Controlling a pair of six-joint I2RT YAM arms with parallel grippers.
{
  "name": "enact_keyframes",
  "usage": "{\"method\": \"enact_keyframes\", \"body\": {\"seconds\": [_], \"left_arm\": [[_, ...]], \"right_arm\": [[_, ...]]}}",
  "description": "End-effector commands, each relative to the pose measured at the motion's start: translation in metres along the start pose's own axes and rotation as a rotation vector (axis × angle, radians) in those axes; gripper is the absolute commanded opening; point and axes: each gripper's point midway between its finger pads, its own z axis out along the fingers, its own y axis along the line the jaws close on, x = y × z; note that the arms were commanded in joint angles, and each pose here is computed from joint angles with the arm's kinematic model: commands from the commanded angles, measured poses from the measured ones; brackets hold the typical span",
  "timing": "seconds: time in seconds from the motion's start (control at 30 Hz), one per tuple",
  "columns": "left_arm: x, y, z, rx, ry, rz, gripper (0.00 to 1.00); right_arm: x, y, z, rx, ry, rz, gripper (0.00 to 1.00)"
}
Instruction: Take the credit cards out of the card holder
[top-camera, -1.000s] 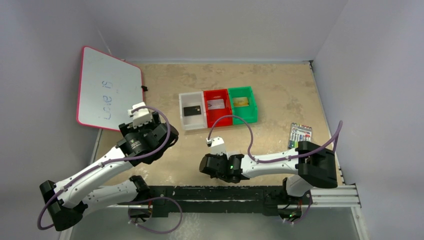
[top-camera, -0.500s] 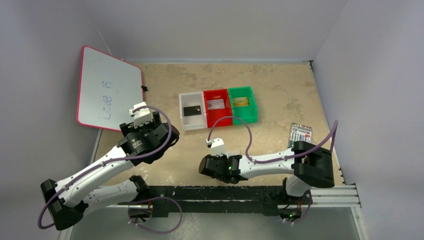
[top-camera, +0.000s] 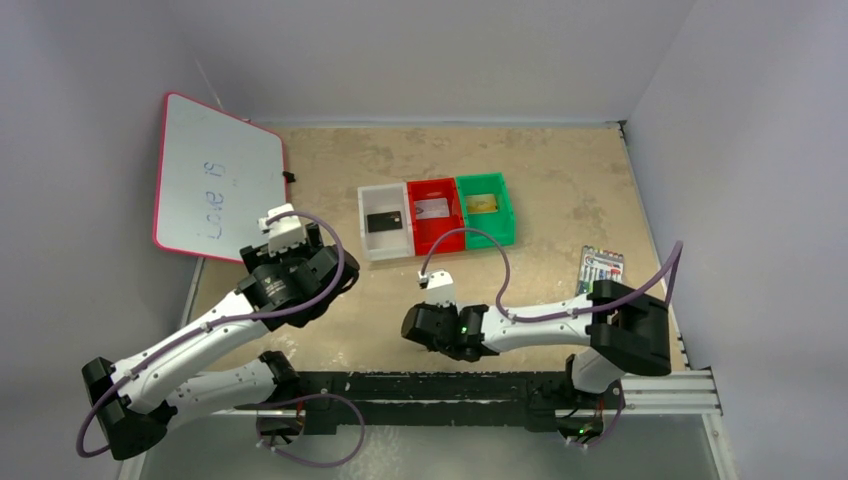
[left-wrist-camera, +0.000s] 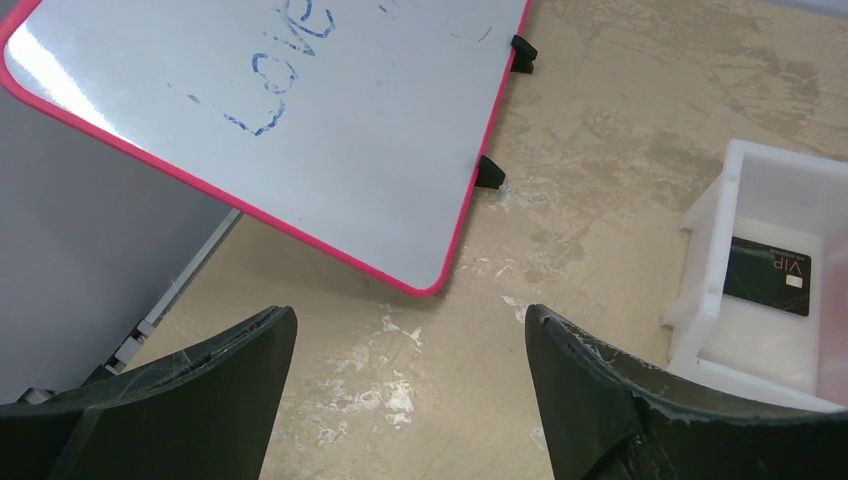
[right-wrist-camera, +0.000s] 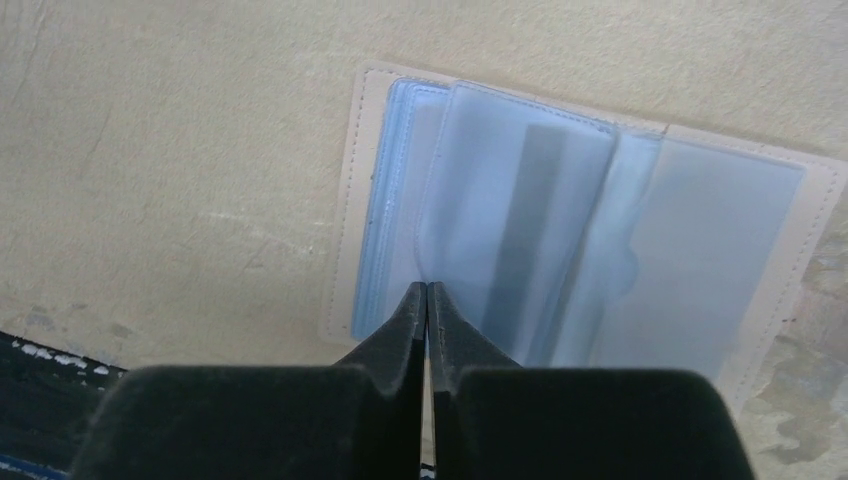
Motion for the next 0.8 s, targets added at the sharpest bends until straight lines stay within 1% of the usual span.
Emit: {"method": "enact_keyframes", "body": {"seconds": [0.0,0.17,0.27,0.37,0.47,0.53,0.7,0.77], "left_arm": [[-0.015,0.001,0.0,-0.015,-0.033,-0.034,0.84],[-0.014,0.0,0.0,-0.016,-0.031,-0.027,0.84],[-0.014,0.0,0.0,-0.018,-0.032,-0.024,0.84],[-0.014,0.0,0.0,-0.017,-0.031,-0.024,0.84],[-0.013,-0.001,0.0,-0.017,-0.03,-0.02,0.84],[-0.013,-0.002,0.0,-0.018,-0.029,-0.016,0.84],[-0.012,-0.004,0.001,-0.019,-0.025,-0.005,0.84],[-0.012,-0.004,0.001,-0.019,-0.024,-0.002,0.84]], "right_arm": [[-0.014,-0.016,-0.004,0.02,-0.03,0.05,0.0],[-0.03,-0.02,-0.011,-0.033,-0.058,0.125,0.0],[-0.034,-0.027,-0.013,-0.065,-0.067,0.202,0.0],[-0.033,-0.04,-0.015,-0.077,-0.081,0.29,0.0],[-0.028,-0.056,-0.018,-0.052,-0.091,0.358,0.0],[-0.025,-0.064,-0.02,-0.038,-0.096,0.392,0.05],[-0.014,-0.085,-0.022,0.006,-0.104,0.479,0.11],[-0.01,-0.093,-0.023,0.024,-0.108,0.514,0.19]]}}
